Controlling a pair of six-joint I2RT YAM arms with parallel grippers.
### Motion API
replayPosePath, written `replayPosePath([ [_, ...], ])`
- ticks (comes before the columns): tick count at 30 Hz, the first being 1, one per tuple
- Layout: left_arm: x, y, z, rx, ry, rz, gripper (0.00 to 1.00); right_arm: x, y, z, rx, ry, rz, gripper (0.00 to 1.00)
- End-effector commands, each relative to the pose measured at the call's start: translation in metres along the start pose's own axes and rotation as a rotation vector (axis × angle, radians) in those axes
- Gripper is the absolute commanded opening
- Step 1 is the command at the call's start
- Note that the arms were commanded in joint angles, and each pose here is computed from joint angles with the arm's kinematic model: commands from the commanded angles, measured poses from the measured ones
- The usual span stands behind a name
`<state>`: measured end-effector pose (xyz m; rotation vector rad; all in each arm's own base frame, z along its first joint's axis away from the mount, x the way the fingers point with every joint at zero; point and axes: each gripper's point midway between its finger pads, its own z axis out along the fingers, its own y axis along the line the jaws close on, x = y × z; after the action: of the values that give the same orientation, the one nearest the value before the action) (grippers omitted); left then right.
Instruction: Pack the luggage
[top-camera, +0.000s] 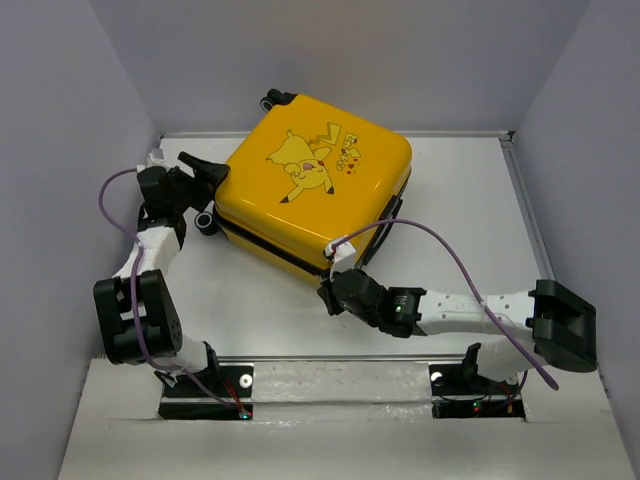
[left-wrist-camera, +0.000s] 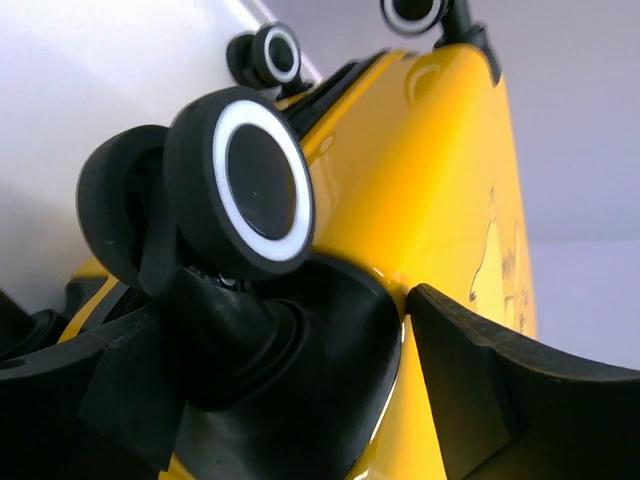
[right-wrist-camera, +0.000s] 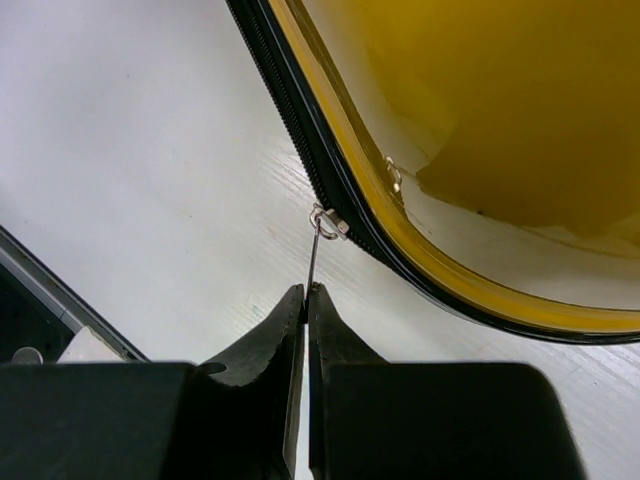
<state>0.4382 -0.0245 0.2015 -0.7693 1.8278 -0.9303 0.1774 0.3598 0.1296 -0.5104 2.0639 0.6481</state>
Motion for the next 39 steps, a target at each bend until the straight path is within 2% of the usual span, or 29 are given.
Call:
replayPosePath([
  [1,-0.009,-0.024,0.008,0.117,-0.133,-0.101,0.88,-0.013,0.03,-0.004,-0.122,-0.041,0.048,0.07],
  [2,-0.011,-0.029,0.006,0.146,-0.162,-0.117,0.83,-0.014,0.03,-0.005,-0.121,-0.043,0.047,0.07],
  [3,-0.011,-0.034,0.004,0.172,-0.183,-0.131,0.65,-0.014,0.03,-0.005,-0.122,-0.045,0.047,0.07],
  [4,-0.018,-0.041,-0.001,0.212,-0.234,-0.154,0.55,-0.015,0.029,-0.005,-0.12,-0.048,0.045,0.07],
  [5,-0.022,-0.046,-0.004,0.234,-0.255,-0.153,0.42,-0.018,0.03,-0.006,-0.123,-0.053,0.046,0.07],
  [8,-0.038,-0.072,-0.021,0.288,-0.318,-0.097,0.12,-0.019,0.029,-0.007,-0.116,-0.057,0.043,0.07],
  [9,-0.045,-0.091,-0.034,0.316,-0.343,-0.071,0.06,-0.018,0.029,-0.007,-0.118,-0.054,0.041,0.07],
  [13,-0.059,-0.135,-0.072,0.327,-0.407,0.114,0.06,-0.031,0.021,-0.005,-0.108,-0.075,0.061,0.07],
  [17,-0.043,-0.137,-0.099,0.298,-0.37,0.176,0.06,-0.056,0.008,-0.012,-0.094,-0.124,0.075,0.07],
  [19,-0.021,-0.125,-0.103,0.283,-0.303,0.197,0.06,-0.066,0.0,-0.015,-0.088,-0.14,0.076,0.07],
  [20,0.014,-0.095,-0.104,0.256,-0.225,0.206,0.06,-0.076,-0.012,-0.02,-0.062,-0.155,0.078,0.07],
  [21,0.015,-0.095,-0.104,0.258,-0.222,0.206,0.06,-0.081,-0.015,-0.02,-0.055,-0.164,0.084,0.07],
  [22,0.036,-0.062,-0.104,0.196,-0.18,0.199,0.06,-0.082,-0.022,-0.022,-0.031,-0.157,0.068,0.07],
  [26,0.083,-0.012,-0.111,0.16,-0.107,0.136,0.06,-0.11,-0.04,-0.032,0.015,-0.2,0.038,0.07],
  [28,0.114,-0.001,-0.117,0.182,-0.052,0.09,0.06,-0.111,-0.052,-0.035,0.031,-0.171,0.005,0.07],
  [30,0.133,-0.005,-0.123,0.216,-0.025,0.081,0.06,-0.124,-0.062,-0.044,0.027,-0.196,0.006,0.07],
  [31,0.134,-0.006,-0.125,0.211,-0.052,0.08,0.06,-0.127,-0.068,-0.046,0.031,-0.199,0.007,0.07],
  [34,0.15,-0.018,-0.132,0.25,-0.029,0.087,0.06,-0.124,-0.09,-0.048,0.058,-0.177,0.018,0.07],
  [36,0.157,-0.023,-0.132,0.259,-0.004,0.078,0.06,-0.113,-0.087,-0.046,0.036,-0.15,0.028,0.07],
  [39,0.162,-0.039,-0.131,0.295,0.007,0.083,0.06,-0.076,-0.065,-0.029,-0.094,-0.059,0.083,0.07],
])
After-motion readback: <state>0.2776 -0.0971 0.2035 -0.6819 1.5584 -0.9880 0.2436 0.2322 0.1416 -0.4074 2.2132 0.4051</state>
